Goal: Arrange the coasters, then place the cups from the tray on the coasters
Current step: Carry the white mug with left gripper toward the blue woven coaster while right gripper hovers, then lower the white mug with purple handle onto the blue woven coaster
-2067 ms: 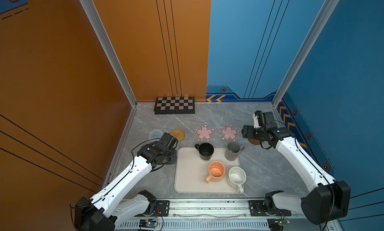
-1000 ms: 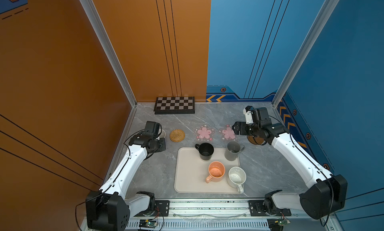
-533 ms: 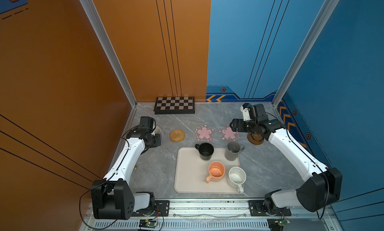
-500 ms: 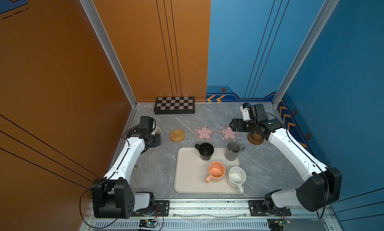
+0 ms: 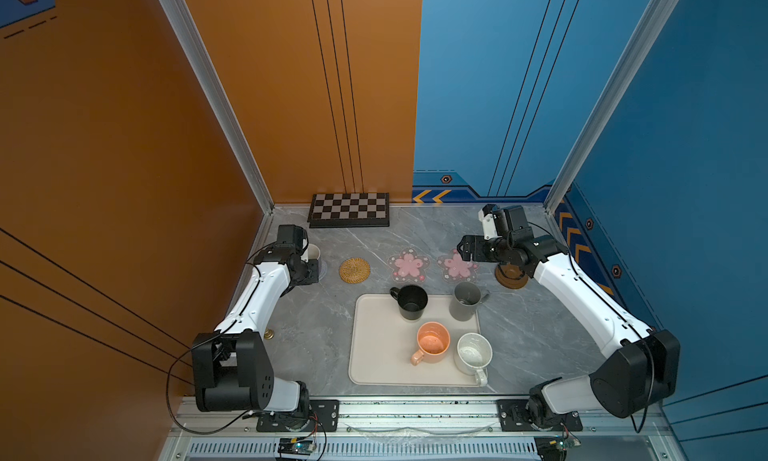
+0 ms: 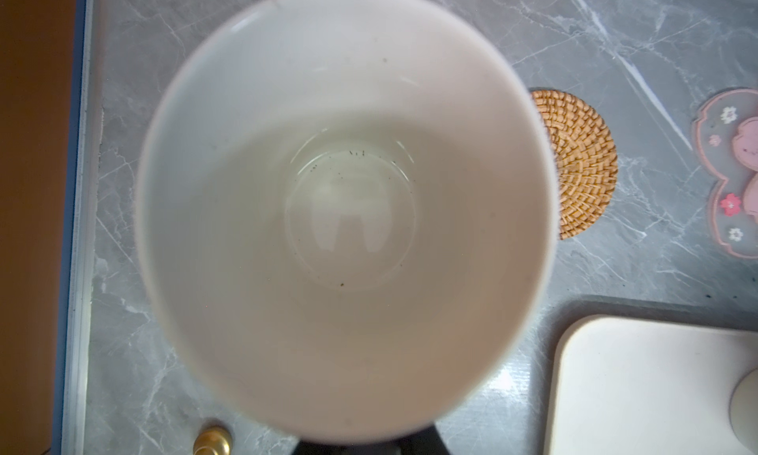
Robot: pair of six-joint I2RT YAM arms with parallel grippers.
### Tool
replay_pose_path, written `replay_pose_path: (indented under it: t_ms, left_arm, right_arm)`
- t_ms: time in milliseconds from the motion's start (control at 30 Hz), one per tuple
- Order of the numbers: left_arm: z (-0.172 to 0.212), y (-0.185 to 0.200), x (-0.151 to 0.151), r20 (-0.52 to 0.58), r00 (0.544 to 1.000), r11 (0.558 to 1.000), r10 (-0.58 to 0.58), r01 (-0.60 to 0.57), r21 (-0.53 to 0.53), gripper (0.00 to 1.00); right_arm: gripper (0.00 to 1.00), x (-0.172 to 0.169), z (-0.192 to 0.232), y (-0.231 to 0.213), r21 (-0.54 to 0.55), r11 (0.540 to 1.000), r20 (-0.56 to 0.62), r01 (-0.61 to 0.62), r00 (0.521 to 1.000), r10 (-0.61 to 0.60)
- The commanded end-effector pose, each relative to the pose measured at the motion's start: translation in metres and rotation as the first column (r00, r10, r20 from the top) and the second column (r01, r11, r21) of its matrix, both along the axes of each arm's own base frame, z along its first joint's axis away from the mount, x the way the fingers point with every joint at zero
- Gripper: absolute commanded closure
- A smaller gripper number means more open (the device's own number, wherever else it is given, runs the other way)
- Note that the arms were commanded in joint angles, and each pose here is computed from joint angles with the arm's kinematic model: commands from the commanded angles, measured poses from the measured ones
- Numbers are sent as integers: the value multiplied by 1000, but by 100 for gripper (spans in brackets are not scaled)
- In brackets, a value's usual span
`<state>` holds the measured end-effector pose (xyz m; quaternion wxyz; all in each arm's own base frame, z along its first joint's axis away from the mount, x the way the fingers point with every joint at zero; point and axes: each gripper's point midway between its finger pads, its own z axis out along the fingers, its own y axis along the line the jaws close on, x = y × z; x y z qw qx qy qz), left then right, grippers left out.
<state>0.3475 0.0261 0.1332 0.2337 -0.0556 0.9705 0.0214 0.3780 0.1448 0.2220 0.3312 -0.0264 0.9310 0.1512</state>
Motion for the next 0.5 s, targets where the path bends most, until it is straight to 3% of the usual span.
replay_pose_path:
  t_ms: [0,467]
  left_arm:
    - [16,5,24,105,994,1000,-16,15,3,100]
    - [1,5,31,135,991,999,-24,27,-20,100]
  right_arm:
    - [9,4,5,-1,-19,1000,3,17,1000,-17]
    - [9,7,-7,-2,-49,999,-17,12,1000,-12]
